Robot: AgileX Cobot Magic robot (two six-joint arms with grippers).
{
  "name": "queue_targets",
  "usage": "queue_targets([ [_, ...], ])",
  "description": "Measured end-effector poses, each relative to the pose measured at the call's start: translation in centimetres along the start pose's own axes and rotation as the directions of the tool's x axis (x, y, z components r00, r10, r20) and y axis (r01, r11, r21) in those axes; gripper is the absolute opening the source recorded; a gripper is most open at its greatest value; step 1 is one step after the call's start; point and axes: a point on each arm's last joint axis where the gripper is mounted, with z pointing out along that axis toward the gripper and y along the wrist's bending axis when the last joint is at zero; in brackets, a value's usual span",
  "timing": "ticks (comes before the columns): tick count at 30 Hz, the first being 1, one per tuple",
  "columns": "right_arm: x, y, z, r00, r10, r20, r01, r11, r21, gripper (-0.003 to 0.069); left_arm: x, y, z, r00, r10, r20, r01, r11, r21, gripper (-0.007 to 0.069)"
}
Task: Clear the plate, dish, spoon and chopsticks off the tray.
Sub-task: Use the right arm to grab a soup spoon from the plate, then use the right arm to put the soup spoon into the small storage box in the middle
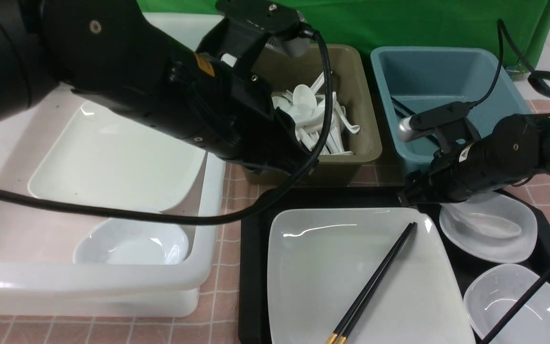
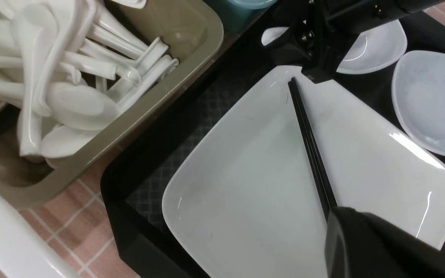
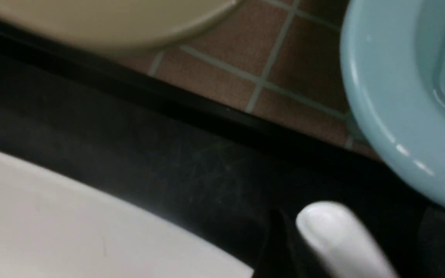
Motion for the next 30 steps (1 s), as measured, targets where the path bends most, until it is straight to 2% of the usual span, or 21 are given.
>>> queue_targets([
  [4,0.0,0.0,0.0,1.000,-0.009,0.000,0.009,1.000,0.003,0.0481,0.0,0.0,0.0,1.000,0.000,0.000,0.000,1.000,0.000,-0.0003],
  [6,0.0,-0.1,0.0,1.000,-0.016,0.006,0.016,1.000,0.007,0.0391,0.0,0.0,0.0,1.000,0.000,0.000,0.000,1.000,0.000,-0.0003],
  [7,-0.1,-0.1,0.0,1.000,-0.020,0.007,0.020,1.000,0.007,0.0368,0.0,0.0,0.0,1.000,0.000,0.000,0.000,1.000,0.000,-0.0003],
  [8,0.0,-0.1,0.0,1.000,-0.031,0.003,0.030,1.000,0.007,0.0262,0.0,0.0,0.0,1.000,0.000,0.000,0.000,1.000,0.000,-0.0003],
  [10,0.0,0.0,-0.2,0.999,-0.049,-0.008,0.049,0.999,0.005,0.0126,0.0,0.0,0.0,1.000,0.000,0.000,0.000,1.000,0.000,-0.0003],
  [12,-0.1,-0.1,-0.6,0.998,-0.067,-0.007,0.067,0.998,0.006,0.0085,0.0,0.0,0.0,1.000,0.000,0.000,0.000,1.000,0.000,-0.0003],
  [20,-0.7,0.3,-4.4,0.997,-0.079,-0.009,0.079,0.997,-0.005,0.0088,0.0,0.0,0.0,1.000,0.000,0.000,0.000,1.000,0.000,-0.0003],
  [25,-0.4,1.4,-7.6,0.995,-0.076,-0.072,0.072,0.996,-0.058,0.0088,0.0,0.0,0.0,1.000,-0.016,0.002,0.016,1.000,-0.001,-0.0003],
  [27,-0.8,2.2,-9.5,0.997,-0.067,-0.040,0.064,0.995,-0.083,0.0088,-0.2,0.1,0.0,1.000,-0.021,0.019,0.021,1.000,-0.006,-0.0003],
  [30,-2.7,3.7,-12.6,0.991,-0.052,0.127,0.067,0.991,-0.115,0.0088,-1.0,0.3,-0.4,0.998,0.006,0.059,-0.003,0.999,-0.040,-0.0003],
])
